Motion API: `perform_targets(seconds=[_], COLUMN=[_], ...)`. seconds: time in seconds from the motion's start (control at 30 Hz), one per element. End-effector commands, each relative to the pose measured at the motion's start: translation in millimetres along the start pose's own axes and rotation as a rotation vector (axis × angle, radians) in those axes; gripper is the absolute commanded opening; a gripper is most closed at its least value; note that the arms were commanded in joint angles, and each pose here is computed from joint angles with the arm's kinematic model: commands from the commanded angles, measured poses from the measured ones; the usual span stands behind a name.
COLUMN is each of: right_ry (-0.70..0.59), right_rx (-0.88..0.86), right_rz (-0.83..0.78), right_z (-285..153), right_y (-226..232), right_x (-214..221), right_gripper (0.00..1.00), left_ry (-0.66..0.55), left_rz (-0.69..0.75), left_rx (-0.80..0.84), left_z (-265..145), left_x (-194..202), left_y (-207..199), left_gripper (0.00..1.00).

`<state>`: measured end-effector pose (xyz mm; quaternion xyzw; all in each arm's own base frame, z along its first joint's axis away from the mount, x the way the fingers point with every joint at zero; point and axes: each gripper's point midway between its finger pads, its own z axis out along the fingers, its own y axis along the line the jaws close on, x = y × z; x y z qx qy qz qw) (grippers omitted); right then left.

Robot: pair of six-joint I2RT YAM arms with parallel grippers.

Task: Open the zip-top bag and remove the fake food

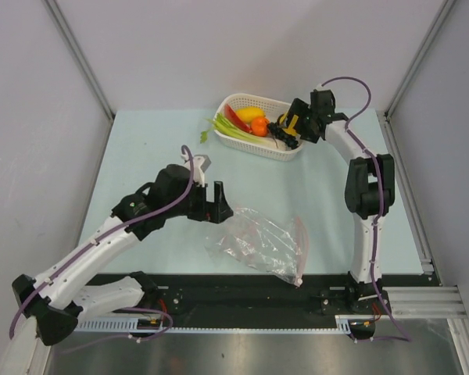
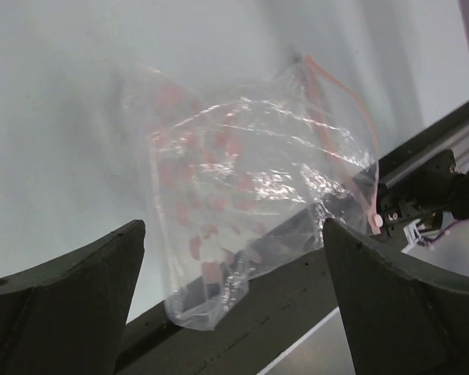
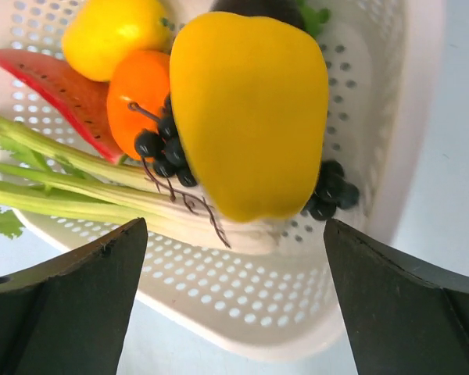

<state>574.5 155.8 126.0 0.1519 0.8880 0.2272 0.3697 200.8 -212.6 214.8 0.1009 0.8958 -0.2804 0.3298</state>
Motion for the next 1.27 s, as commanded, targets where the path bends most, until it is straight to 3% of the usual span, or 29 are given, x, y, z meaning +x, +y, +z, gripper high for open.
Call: perform_targets(seconds=[0.0, 0.1, 0.13, 0.2, 0.27, 0.3, 0.43, 0.53, 0.63, 0.7, 0.77, 0.83, 0.93, 1.03, 1.23], right_ry=[-0.018, -0.006, -0.043, 0.025, -0.010, 0.055, 0.054, 0.019, -0.045, -0.073, -0.064, -0.081, -0.121, -0.168, -0.222], right_rx=[0.110, 0.135, 0.096, 0.080, 0.031, 0.020, 0.078, 0.059, 0.006, -0.125, -0.191, -0.376, -0.570, -0.661, -0.681], right_rz=[-0.052, -0.134, -0.159, -0.216, -0.235, -0.262, -0.229, -0.245, -0.169, -0.073, 0.002, 0.090, 0.137, 0.209, 0.192], right_z=[-67, -107, -139, -154, -199, -210, -272, -324, -369, -405, -417, -449, -468, -478, -484], right_y=[18, 34, 53, 61, 75, 77, 76, 70, 48, 39, 23, 19, 12, 5, 4], right_x=[-19, 3, 2, 52, 69, 109, 167, 193, 200, 198, 206, 198, 199, 194, 188], right_gripper=[1.00, 1.00, 1.00, 1.00, 1.00, 1.00, 1.00, 1.00, 1.00, 1.00, 1.00, 1.00, 1.00, 1.00, 1.00], left_ry=[-0.114, -0.189, -0.205, -0.231, -0.282, -0.264, -0.370, -0.520, -0.666, -0.735, -0.760, -0.782, -0.805, -0.800, -0.801], left_rz=[0.109, 0.188, 0.213, 0.253, 0.270, 0.287, 0.259, 0.175, 0.083, -0.009, -0.094, -0.206, -0.232, -0.224, -0.191], left_rx=[0.097, 0.117, 0.134, 0.195, 0.252, 0.272, 0.373, 0.423, 0.494, 0.537, 0.559, 0.638, 0.729, 0.704, 0.675], left_z=[-10, -14, -16, -21, -31, -28, -55, -92, -134, -156, -162, -172, -174, -170, -178], left_x=[-28, -36, -36, -31, -32, -18, -14, -33, -50, -56, -55, -50, -38, -33, -39], left_y=[-54, -82, -89, -107, -118, -119, -124, -115, -107, -98, -89, -84, -82, -75, -75], left_gripper=[1.00, 1.00, 1.00, 1.00, 1.00, 1.00, 1.00, 1.00, 1.00, 1.00, 1.00, 1.00, 1.00, 1.00, 1.00])
